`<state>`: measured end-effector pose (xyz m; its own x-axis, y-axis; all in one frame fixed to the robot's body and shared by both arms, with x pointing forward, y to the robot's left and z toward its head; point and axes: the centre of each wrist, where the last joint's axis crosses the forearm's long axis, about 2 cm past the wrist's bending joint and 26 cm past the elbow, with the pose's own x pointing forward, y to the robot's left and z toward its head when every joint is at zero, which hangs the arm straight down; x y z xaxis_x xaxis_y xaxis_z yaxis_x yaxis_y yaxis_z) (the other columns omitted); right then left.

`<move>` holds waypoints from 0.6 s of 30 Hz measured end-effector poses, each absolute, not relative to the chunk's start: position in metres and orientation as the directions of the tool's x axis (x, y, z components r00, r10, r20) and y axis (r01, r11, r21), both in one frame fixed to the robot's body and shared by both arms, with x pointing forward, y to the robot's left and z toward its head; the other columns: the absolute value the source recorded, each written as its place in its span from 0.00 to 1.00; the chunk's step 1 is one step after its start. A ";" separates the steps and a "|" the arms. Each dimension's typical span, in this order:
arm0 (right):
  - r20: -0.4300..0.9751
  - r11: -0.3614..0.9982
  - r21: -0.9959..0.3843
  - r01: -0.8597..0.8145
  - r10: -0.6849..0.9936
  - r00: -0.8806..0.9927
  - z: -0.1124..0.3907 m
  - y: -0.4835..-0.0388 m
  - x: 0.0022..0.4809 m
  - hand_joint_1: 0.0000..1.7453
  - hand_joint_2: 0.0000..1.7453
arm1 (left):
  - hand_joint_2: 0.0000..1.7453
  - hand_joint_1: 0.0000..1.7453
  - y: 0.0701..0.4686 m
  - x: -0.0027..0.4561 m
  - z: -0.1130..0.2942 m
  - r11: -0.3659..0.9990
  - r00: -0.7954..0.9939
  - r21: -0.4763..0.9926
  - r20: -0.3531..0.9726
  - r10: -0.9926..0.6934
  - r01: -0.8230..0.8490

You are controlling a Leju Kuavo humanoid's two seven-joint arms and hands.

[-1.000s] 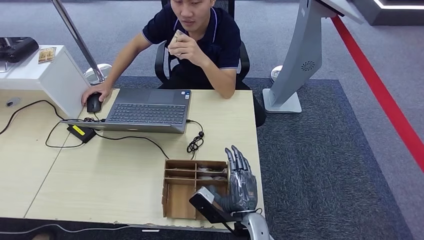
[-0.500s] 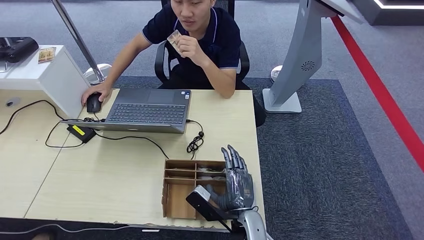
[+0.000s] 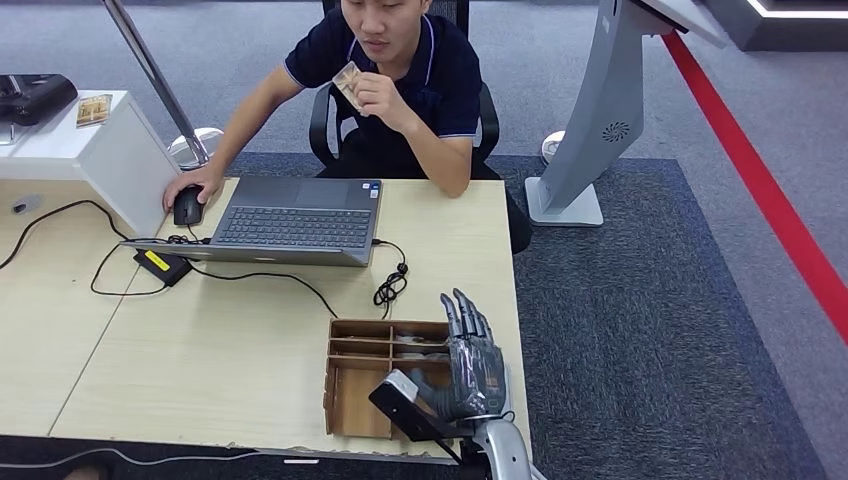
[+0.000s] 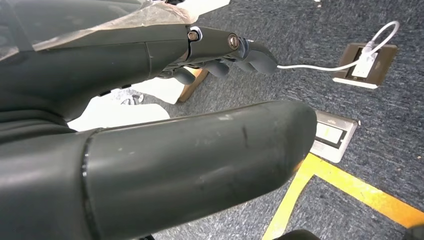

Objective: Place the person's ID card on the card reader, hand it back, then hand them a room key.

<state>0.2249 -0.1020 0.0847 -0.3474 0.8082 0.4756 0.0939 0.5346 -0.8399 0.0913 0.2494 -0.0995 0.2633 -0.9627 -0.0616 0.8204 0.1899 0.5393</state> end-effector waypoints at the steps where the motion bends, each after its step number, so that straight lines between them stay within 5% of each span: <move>1: 0.472 0.533 -0.841 0.096 0.808 -0.353 0.085 -0.102 0.225 0.00 1.00 | 0.00 0.00 0.249 0.091 -0.100 0.188 0.261 0.539 -0.062 -0.963 0.821; 18: 0.462 0.530 -0.842 0.104 0.807 -0.367 0.086 -0.101 0.226 0.00 1.00 | 0.00 0.00 0.249 0.092 -0.099 0.174 0.246 0.539 -0.064 -0.967 0.824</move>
